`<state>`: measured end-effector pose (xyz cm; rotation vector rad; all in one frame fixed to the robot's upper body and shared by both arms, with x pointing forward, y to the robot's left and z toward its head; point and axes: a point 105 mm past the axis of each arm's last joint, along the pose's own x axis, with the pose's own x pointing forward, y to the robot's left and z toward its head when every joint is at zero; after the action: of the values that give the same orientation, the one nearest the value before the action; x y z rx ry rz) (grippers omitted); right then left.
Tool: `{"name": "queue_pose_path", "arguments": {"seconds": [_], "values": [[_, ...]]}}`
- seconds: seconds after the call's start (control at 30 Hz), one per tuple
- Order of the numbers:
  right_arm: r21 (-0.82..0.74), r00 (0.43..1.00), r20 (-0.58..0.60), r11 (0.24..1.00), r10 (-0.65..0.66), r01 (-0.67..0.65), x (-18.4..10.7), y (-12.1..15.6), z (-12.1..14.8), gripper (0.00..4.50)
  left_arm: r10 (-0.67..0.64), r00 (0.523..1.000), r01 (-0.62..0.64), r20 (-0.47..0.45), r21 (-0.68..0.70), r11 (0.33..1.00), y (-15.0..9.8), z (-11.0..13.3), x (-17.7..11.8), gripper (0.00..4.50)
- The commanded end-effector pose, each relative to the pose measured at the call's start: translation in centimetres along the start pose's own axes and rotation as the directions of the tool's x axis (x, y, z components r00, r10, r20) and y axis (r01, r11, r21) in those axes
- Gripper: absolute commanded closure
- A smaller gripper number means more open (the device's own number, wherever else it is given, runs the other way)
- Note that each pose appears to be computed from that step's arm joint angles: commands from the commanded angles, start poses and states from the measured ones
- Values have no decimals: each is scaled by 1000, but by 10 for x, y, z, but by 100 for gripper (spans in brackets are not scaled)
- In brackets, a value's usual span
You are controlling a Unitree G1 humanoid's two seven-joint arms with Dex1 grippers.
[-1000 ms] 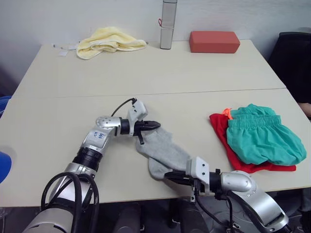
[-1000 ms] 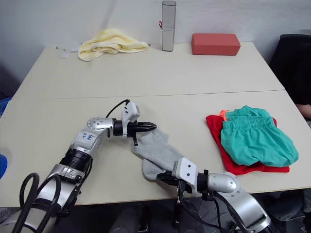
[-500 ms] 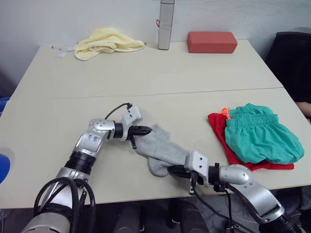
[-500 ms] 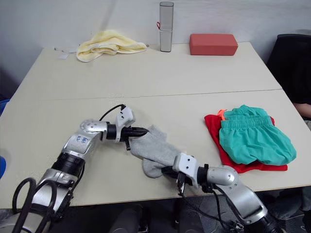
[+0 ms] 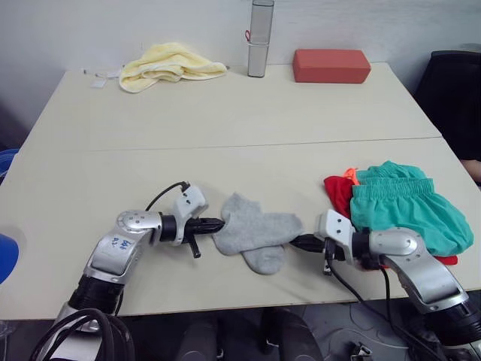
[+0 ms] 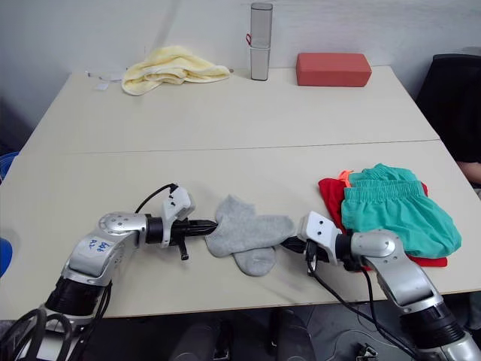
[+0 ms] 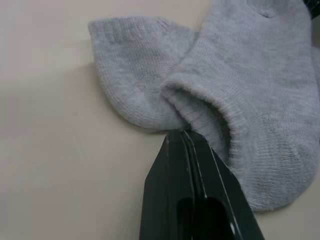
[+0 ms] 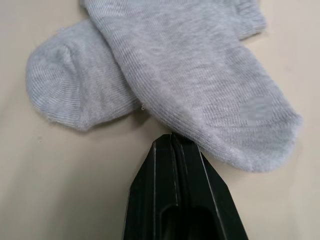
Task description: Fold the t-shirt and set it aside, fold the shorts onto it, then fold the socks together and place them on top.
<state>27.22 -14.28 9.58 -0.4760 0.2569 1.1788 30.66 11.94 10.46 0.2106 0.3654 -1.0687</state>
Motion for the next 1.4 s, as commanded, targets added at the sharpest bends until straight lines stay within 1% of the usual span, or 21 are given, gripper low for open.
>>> {"name": "queue_pose_path", "arguments": {"seconds": [0.03, 0.1, 0.17, 0.23, 0.33, 0.5, 0.6, 0.67, 0.8, 0.93, 1.13, 1.4], "values": [[-49, 995, 86, 998, 49, -44, -7, 6, 16, 447, 30, 993, -35, 111, 46, 998, 11, 25, -16, 450], [-41, 991, 106, 996, 86, -82, -7, 14, 18, 447, 49, 991, -58, 125, 70, 996, 20, 31, -19, 450], [-37, 987, 118, 994, 110, -106, -5, 21, 21, 447, 52, 989, -64, 139, 89, 994, 29, 39, -16, 450], [-36, 983, 136, 992, 125, -121, 2, 31, 28, 447, 29, 989, -49, 148, 136, 990, 39, 51, -2, 450], [-31, 979, 158, 991, 132, -129, 15, 43, 36, 447, 11, 990, -38, 141, 186, 982, 49, 62, 24, 450], [-17, 975, 168, 989, 146, -146, 35, 63, 43, 447, -3, 994, -23, 107, 245, 969, 57, 68, 57, 450], [3, 975, 169, 989, 144, -147, 46, 72, 45, 447, -29, 997, 9, 74, 248, 969, 56, 67, 69, 450], [15, 979, 160, 991, 126, -130, 51, 72, 45, 447, -43, 998, 29, 49, 251, 968, 56, 63, 73, 450], [55, 991, 92, 994, 94, -99, 51, 70, 31, 447, -97, 995, 89, 21, 235, 968, 51, 57, 72, 450], [65, 997, 31, 995, 68, -70, 40, 60, 17, 447, -141, 990, 141, -16, 220, 965, 46, 45, 61, 450], [30, 1000, -15, 999, 25, -25, 22, 35, 8, 447, -146, 988, 152, -45, 177, 972, 37, 27, 40, 450], [-47, 999, -52, 999, 15, -17, 11, 6, 2, 447, -135, 990, 139, -50, 89, 986, 11, 11, 24, 450]]}}
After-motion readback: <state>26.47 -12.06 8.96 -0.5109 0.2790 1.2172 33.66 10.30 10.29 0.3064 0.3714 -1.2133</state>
